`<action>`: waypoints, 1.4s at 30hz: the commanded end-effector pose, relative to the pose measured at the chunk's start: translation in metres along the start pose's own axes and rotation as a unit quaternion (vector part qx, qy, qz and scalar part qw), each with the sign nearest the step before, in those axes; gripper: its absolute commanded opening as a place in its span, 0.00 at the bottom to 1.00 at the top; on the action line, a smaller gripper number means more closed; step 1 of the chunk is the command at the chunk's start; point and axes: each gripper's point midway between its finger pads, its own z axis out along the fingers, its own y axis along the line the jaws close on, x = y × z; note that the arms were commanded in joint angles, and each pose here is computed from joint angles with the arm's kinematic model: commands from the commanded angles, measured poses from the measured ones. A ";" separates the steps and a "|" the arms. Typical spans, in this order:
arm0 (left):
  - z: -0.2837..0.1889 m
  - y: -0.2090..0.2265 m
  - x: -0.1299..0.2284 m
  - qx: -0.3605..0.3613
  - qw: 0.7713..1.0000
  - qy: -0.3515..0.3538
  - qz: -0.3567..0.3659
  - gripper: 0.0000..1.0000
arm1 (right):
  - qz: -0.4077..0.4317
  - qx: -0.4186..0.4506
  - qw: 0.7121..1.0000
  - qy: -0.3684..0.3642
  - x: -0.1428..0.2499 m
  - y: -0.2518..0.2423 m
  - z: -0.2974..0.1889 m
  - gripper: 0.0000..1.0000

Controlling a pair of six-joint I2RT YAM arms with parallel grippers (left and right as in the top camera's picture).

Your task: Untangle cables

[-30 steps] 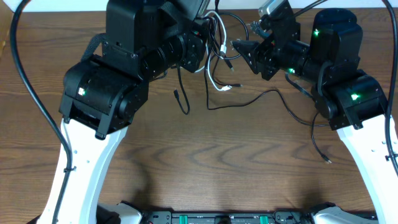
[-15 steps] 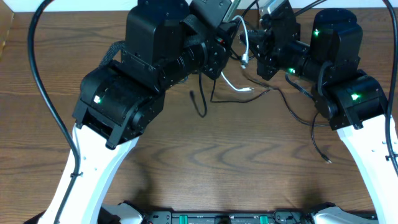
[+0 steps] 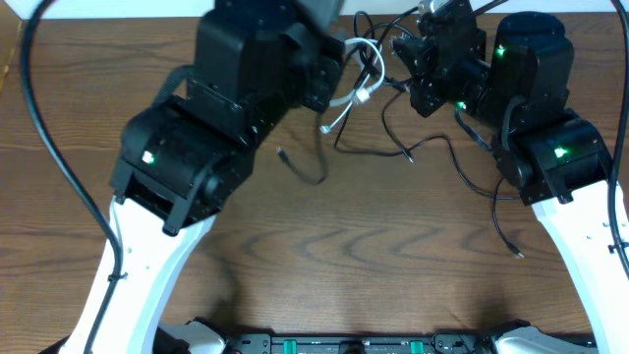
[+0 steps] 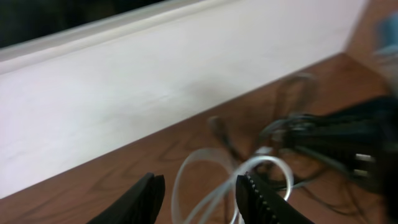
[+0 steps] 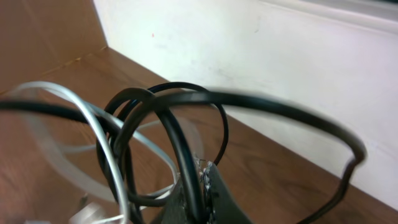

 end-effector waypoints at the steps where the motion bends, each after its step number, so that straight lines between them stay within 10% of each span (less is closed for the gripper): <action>1: -0.013 0.041 -0.007 -0.067 0.998 -0.012 -0.011 0.43 | -0.010 0.030 0.999 -0.016 -0.010 -0.012 -0.010 0.01; 12: -0.013 0.065 0.007 -0.090 0.995 0.012 -0.035 0.43 | -0.018 0.036 0.998 -0.045 -0.027 -0.010 -0.030 0.01; 23: 0.008 -0.011 0.015 0.125 0.983 0.048 -0.127 0.42 | 0.007 0.037 0.990 -0.136 -0.073 -0.005 -0.059 0.01; 42: 0.015 -0.065 0.010 0.289 0.939 0.070 -0.174 0.41 | 0.014 -0.023 0.989 -0.145 -0.078 0.016 -0.060 0.01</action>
